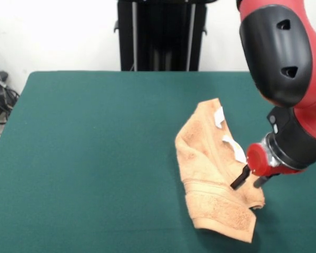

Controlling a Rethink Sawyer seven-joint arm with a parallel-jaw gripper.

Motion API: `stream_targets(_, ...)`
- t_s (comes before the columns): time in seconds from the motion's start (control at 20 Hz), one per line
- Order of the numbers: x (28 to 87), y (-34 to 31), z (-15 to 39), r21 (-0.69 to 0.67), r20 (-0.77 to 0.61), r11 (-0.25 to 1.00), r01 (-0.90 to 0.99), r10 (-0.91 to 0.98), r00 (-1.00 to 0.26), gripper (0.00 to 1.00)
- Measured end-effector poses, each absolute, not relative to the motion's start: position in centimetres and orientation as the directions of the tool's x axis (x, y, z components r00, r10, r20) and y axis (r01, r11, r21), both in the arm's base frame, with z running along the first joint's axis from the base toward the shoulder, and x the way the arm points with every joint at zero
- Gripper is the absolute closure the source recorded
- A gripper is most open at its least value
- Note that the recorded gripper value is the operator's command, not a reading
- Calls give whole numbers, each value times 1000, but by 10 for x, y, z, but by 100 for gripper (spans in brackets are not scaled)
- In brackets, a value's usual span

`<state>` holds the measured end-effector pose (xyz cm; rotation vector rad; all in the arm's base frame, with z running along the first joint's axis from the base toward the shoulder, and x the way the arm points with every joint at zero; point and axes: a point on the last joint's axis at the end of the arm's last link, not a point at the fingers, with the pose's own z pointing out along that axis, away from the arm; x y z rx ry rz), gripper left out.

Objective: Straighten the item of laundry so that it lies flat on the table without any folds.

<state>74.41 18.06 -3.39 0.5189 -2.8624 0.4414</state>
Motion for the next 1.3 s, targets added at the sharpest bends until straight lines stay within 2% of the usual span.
stream_targets(0.65, 751, 173, -35, -283, 239, 885, -369, -308, -921, 0)
stream_targets(1.3, 767, 167, 2, -312, 258, 884, -349, -275, -926, 0)
